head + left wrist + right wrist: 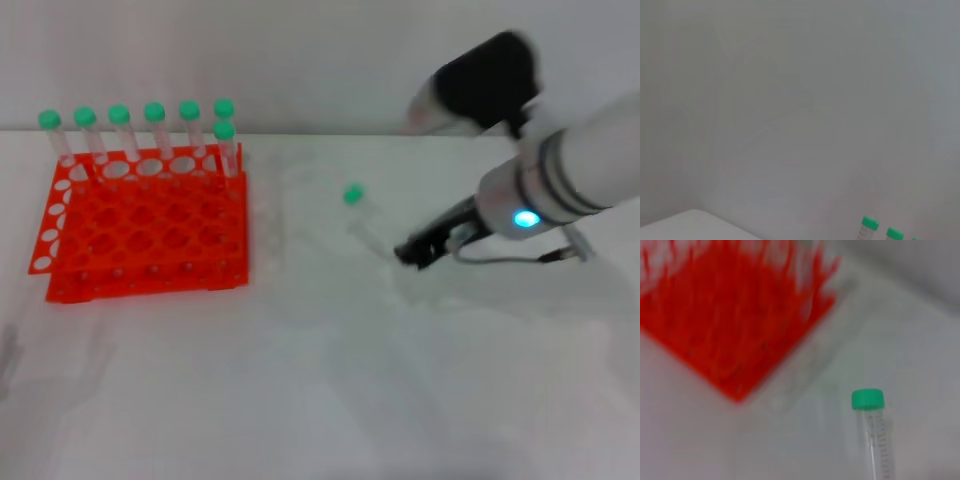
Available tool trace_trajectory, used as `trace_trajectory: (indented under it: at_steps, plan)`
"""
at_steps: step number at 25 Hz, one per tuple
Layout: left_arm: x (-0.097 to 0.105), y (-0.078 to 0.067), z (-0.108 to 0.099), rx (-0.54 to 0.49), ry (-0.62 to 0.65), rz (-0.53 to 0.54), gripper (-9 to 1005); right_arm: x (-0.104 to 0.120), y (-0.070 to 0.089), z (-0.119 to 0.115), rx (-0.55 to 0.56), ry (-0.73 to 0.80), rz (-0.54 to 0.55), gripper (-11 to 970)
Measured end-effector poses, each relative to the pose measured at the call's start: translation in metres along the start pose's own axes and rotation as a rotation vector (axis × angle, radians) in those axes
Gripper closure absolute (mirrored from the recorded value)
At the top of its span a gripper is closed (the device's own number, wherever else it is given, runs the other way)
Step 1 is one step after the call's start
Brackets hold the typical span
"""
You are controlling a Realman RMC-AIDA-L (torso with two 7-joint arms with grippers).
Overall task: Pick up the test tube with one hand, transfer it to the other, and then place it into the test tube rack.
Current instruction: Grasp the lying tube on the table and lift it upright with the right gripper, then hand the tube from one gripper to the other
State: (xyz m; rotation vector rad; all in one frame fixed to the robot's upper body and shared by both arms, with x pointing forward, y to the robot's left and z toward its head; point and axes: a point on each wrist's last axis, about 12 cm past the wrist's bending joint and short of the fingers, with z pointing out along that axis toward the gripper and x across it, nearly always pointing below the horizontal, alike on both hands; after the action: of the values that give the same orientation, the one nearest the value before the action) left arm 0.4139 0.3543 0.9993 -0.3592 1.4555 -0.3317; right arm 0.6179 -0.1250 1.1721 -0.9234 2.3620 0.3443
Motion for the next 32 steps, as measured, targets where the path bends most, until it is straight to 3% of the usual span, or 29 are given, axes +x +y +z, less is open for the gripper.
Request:
trace_trajectory:
  at_steps: [3,8,16,17,19,23,27,32]
  plan:
    - [0.0,-0.003,0.0,0.013,-0.01,0.025,210,0.012,-0.012,-0.022,-0.036,-0.219,0.006,785]
    - [0.001,-0.017,0.008,0.126,-0.004,0.034,213,0.059,-0.03,-0.038,-0.003,-0.528,-0.007,791]
    - [0.01,-0.057,0.033,0.369,0.044,0.026,219,0.135,-0.045,-0.009,-0.023,-0.704,0.045,801]
    - [0.012,-0.063,0.036,0.409,0.056,0.027,219,0.135,-0.045,-0.009,-0.023,-0.704,0.045,802]
    - [0.015,-0.075,0.042,0.491,0.082,0.034,221,0.165,-0.042,0.002,-0.041,-0.791,0.032,805]
    - [0.02,-0.095,0.052,0.617,0.125,0.051,223,0.196,-0.035,0.004,-0.027,-0.885,0.018,810]
    - [0.029,-0.119,0.061,0.742,0.187,0.076,226,0.218,-0.029,0.003,-0.026,-0.911,0.007,815]
    - [0.053,-0.169,0.068,0.915,0.323,0.122,230,0.238,-0.02,0.004,-0.056,-0.896,0.024,821]
